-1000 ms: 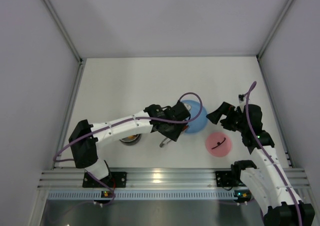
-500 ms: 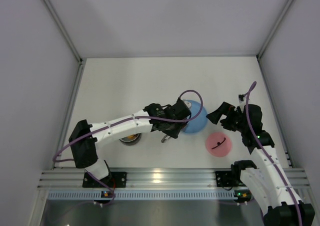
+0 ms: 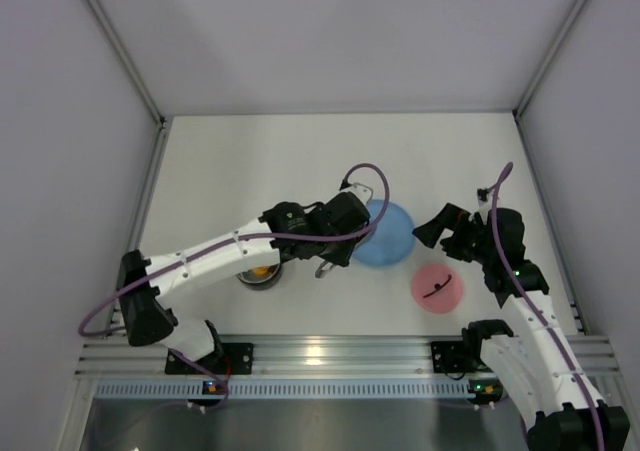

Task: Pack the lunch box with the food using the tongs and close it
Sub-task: Pick up the fake food from the plate, then place the fake food in the packing box.

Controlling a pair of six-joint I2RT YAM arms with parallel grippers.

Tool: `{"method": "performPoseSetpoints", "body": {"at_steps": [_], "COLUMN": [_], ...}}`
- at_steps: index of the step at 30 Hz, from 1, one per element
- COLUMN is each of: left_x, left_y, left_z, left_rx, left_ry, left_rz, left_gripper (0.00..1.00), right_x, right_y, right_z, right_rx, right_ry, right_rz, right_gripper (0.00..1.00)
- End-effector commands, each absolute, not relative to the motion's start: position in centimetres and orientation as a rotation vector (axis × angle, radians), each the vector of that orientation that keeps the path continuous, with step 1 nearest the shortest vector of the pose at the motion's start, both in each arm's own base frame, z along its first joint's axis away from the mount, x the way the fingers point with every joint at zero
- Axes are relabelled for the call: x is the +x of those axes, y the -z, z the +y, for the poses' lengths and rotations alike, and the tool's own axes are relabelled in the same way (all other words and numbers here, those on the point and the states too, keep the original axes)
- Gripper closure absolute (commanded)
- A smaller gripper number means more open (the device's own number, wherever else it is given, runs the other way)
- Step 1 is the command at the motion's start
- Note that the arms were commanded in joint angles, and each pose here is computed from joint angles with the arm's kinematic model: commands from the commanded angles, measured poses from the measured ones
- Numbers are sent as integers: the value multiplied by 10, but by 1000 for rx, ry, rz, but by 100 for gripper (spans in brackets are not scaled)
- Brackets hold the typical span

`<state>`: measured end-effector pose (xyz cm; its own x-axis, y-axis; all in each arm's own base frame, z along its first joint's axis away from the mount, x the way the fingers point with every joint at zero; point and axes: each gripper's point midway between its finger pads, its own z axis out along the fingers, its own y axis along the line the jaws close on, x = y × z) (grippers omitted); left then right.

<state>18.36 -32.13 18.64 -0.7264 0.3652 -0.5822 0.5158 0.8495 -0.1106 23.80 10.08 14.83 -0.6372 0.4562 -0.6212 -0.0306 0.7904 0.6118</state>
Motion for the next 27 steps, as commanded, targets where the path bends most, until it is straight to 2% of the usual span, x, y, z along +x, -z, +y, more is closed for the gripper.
{"method": "performPoseSetpoints", "body": {"at_steps": [1,13,20,27], "left_x": [179,127,105,104], "left_y": [-226,-236,-209,-196], "left_z": [-299,-160,-117,-94], "left_rx": [530,199,75,-22], "left_ry": [401,316,273,198], "left_rz": [2401,2455,2508,2496], "left_gripper": [75,74,74,71], "right_x": [243,248,251,252], "right_y": [-152,-149,-146,-145], "right_z": [98,104,107,108], "right_rx": [308,309,305,306], "right_ry": [-743,-789,-813,-817], "right_rz": [2124,2118,2125,2127], "right_gripper": [1,1,1,1]}}
